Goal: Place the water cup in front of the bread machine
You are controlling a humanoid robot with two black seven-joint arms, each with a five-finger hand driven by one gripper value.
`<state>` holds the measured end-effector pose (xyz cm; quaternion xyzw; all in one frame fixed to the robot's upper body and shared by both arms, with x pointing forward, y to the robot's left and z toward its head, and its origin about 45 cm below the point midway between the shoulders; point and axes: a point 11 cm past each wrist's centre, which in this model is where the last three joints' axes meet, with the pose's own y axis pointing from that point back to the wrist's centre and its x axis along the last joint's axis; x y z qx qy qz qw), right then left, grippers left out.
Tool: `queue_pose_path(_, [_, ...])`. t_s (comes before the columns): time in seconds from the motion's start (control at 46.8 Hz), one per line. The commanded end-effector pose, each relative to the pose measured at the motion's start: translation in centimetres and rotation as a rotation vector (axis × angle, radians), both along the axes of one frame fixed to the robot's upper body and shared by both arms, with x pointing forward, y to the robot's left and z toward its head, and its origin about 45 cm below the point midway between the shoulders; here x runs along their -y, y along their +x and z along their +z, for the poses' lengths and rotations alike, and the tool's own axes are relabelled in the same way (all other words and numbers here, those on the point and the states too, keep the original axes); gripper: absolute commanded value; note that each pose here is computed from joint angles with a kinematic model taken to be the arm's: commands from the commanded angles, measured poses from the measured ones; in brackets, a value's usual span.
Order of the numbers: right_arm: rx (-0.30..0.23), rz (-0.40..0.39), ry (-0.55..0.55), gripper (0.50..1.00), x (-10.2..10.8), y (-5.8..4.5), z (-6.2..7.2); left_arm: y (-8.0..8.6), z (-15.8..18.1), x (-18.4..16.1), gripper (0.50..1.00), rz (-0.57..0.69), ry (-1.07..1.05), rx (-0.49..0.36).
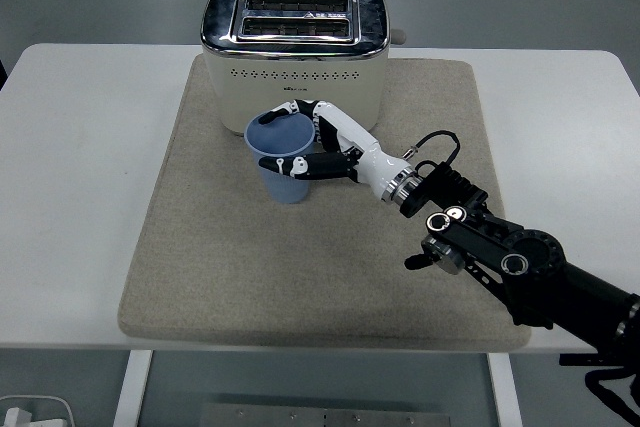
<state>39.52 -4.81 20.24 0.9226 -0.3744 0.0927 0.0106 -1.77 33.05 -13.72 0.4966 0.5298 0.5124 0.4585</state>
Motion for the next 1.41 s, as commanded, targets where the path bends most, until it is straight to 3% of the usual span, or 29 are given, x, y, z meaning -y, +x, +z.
queue_pose_path(0.0, [0.002, -0.009, -0.001, 0.690, 0.10, 0.04, -0.05, 0.06, 0.00, 0.00, 1.000, 0.000, 0.000, 0.001])
queue_pose_path(0.342, [0.001, -0.033, -0.003, 0.795, 0.37, 0.03, -0.38, 0.05, 0.00, -0.04, 1.000, 0.000, 0.003, 0.001])
queue_pose_path(0.491, [-0.003, -0.039, 0.005, 0.891, 0.46, 0.08, -0.36, 0.06, 0.00, 0.00, 1.000, 0.000, 0.000, 0.001])
queue_pose_path(0.598, [-0.009, -0.042, 0.009, 0.915, 0.52, 0.01, -0.53, 0.06, 0.00, 0.00, 1.000, 0.000, 0.000, 0.001])
queue_pose_path(0.769, [-0.023, -0.048, 0.023, 0.924, 0.69, -0.25, -0.89, 0.05, 0.00, -0.04, 1.000, 0.000, 0.003, 0.001])
queue_pose_path(1.389, [-0.019, -0.037, 0.047, 0.926, 0.33, -0.45, -0.34, -0.03, 0.00, 0.00, 1.000, 0.000, 0.000, -0.001])
